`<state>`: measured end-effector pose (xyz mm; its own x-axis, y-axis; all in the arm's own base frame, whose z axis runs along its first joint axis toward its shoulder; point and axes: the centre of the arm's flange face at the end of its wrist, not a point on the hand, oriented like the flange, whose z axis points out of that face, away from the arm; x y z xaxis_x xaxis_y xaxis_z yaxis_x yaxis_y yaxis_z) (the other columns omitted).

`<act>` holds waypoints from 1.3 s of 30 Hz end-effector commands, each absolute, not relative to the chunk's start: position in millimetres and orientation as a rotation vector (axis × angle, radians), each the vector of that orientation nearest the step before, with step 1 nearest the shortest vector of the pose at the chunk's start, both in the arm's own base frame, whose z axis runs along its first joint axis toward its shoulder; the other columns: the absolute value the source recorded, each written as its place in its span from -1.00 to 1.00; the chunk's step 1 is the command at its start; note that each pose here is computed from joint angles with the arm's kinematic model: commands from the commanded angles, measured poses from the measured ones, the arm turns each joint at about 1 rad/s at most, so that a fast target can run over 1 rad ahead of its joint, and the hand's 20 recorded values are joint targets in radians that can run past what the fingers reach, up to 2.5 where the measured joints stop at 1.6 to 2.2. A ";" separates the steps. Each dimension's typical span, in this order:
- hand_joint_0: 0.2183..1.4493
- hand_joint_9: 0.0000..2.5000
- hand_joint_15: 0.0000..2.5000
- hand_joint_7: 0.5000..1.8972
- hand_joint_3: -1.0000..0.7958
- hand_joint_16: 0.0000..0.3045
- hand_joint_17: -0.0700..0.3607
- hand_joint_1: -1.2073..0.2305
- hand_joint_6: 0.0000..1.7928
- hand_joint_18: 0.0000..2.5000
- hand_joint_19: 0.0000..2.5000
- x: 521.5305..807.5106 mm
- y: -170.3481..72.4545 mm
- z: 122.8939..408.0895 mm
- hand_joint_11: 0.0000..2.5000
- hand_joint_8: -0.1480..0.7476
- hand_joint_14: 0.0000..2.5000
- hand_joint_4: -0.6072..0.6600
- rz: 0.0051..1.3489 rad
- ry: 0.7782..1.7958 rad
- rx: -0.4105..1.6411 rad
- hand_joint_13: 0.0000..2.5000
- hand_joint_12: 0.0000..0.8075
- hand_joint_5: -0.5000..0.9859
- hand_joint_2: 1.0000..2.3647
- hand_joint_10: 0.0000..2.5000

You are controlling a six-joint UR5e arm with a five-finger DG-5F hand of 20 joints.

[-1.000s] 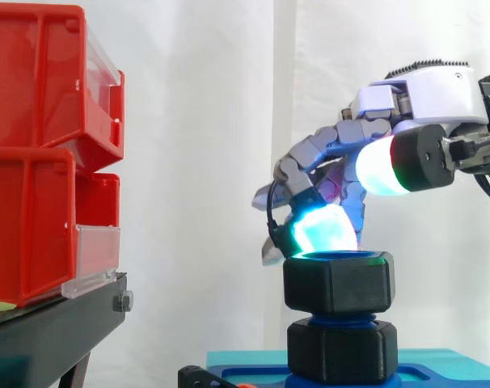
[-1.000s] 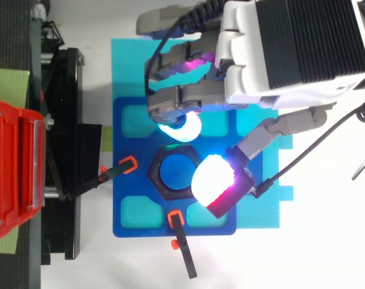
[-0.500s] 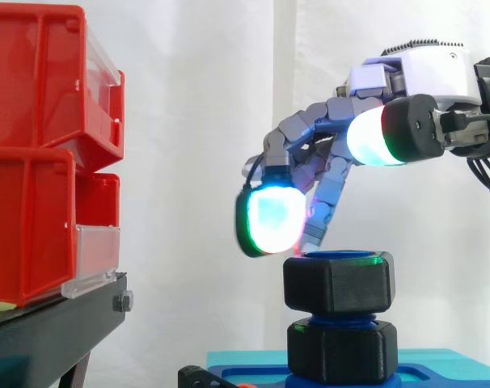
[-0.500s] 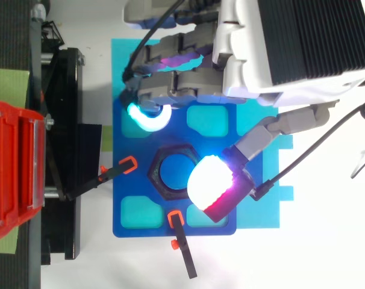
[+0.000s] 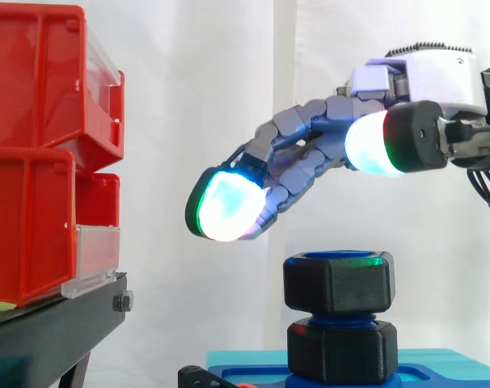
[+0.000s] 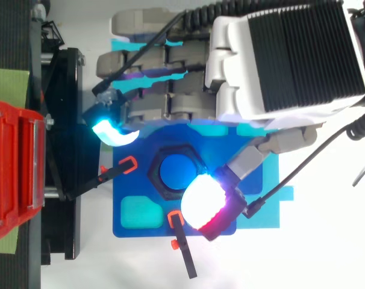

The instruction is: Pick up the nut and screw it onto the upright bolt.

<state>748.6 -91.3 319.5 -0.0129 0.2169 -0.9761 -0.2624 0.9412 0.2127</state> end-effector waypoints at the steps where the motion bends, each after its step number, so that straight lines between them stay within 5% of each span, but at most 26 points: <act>1: -0.60 -0.56 -1.00 -0.90 -0.44 -0.79 -0.34 0.26 -0.44 -1.00 -1.00 746.4 -87.1 310.3 -1.00 -0.24 -1.00 0.21 0.384 1.547 -0.039 -0.83 -0.29 -0.54 -1.00 -1.00; 8: -0.61 -0.58 -1.00 -0.88 -0.44 -0.78 -0.33 0.28 -0.44 -1.00 -1.00 744.9 -85.1 304.1 -1.00 -0.23 -1.00 0.22 0.395 1.551 -0.030 -0.84 -0.28 -0.54 -1.00 -1.00; 16: -0.61 -0.58 -1.00 -0.45 -0.44 -0.78 -0.32 0.29 -0.44 -1.00 -1.00 741.8 -85.3 300.9 -1.00 -0.17 -1.00 0.30 0.396 1.583 -0.023 -0.84 -0.24 -0.47 -1.00 -1.00; 39: -0.56 -0.38 -1.00 0.21 -0.44 -0.81 -0.38 0.28 -0.44 -1.00 -1.00 742.9 -80.6 301.5 -1.00 -0.11 -1.00 0.25 0.401 1.577 -0.030 -0.69 -0.28 -0.33 -1.00 -1.00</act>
<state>742.8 -81.1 301.5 -0.0566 0.2270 -0.9722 -0.2645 0.9356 0.2339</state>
